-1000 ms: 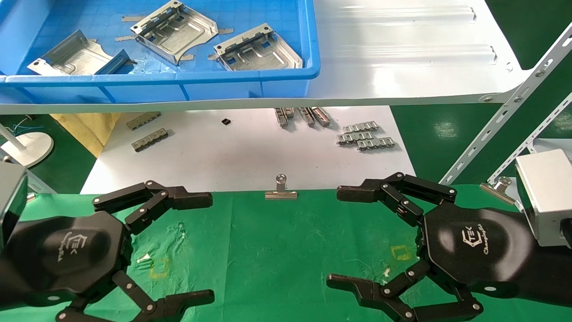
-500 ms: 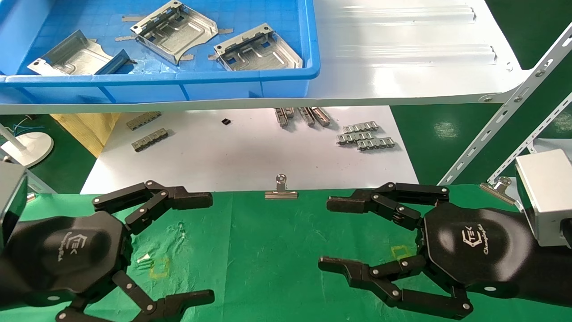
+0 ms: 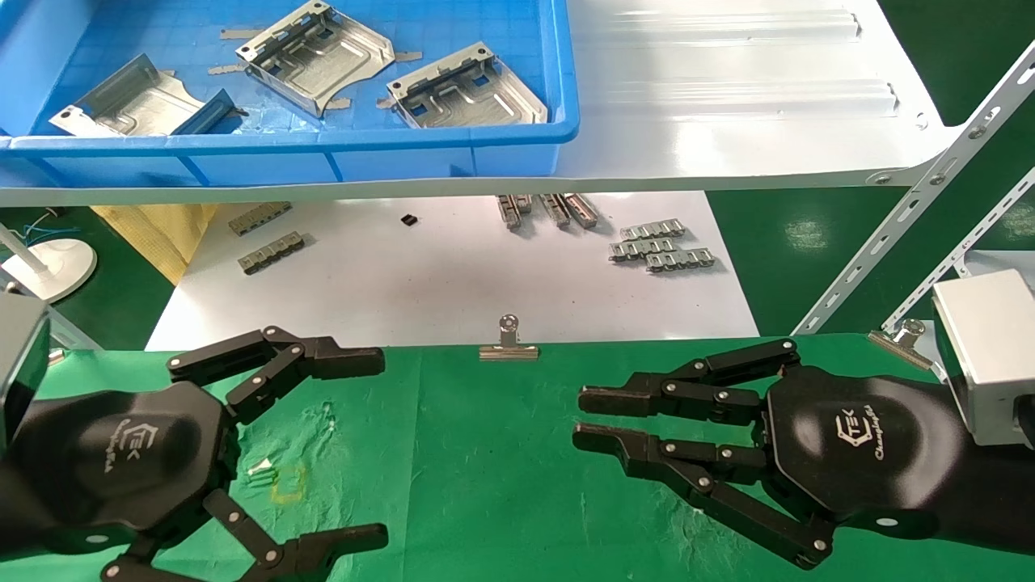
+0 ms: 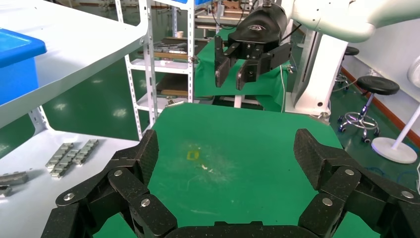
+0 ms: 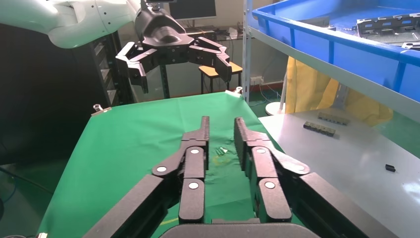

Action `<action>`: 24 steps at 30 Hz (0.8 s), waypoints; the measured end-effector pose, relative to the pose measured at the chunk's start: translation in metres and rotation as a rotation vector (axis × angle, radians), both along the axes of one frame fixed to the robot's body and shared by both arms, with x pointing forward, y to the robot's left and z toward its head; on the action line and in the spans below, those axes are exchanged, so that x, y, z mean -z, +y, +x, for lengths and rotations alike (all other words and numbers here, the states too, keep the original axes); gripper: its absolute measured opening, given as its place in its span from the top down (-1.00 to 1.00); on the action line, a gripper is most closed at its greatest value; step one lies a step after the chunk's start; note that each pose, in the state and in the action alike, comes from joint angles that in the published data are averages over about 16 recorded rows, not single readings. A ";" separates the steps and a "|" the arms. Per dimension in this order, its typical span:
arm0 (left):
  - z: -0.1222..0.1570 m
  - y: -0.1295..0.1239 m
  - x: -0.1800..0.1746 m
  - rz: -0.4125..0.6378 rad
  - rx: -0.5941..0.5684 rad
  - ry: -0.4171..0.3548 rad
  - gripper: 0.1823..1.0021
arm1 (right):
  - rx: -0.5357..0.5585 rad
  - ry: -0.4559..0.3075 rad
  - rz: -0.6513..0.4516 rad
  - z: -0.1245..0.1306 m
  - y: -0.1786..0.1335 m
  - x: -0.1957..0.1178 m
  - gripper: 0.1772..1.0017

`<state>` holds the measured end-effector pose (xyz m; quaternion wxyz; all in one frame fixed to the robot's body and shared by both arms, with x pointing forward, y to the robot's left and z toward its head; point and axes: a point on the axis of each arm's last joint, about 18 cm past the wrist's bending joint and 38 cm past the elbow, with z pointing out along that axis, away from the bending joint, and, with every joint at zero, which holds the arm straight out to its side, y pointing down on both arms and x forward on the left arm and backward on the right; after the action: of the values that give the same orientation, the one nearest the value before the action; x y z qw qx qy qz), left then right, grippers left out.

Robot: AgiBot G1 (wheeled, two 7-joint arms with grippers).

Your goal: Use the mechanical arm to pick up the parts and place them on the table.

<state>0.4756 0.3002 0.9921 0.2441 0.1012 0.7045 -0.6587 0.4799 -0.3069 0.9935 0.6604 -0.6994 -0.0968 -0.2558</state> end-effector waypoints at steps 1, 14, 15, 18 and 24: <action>0.000 0.000 0.000 0.000 0.000 0.000 -1.00 | 0.000 0.000 0.000 0.000 0.000 0.000 0.56; 0.000 0.000 0.000 0.000 0.000 0.000 -1.00 | 0.000 0.000 0.000 0.000 0.000 0.000 0.91; 0.000 0.000 0.000 0.000 0.000 0.000 -1.00 | 0.000 0.000 0.000 0.000 0.000 0.000 0.93; 0.000 0.000 0.000 0.000 0.000 0.000 -1.00 | 0.000 0.000 0.000 0.000 0.000 0.000 0.95; 0.000 0.000 0.000 0.000 0.000 0.000 -1.00 | 0.000 0.000 0.000 0.000 0.000 0.000 0.96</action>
<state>0.4756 0.3002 0.9921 0.2441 0.1012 0.7045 -0.6587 0.4799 -0.3069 0.9935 0.6604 -0.6994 -0.0968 -0.2558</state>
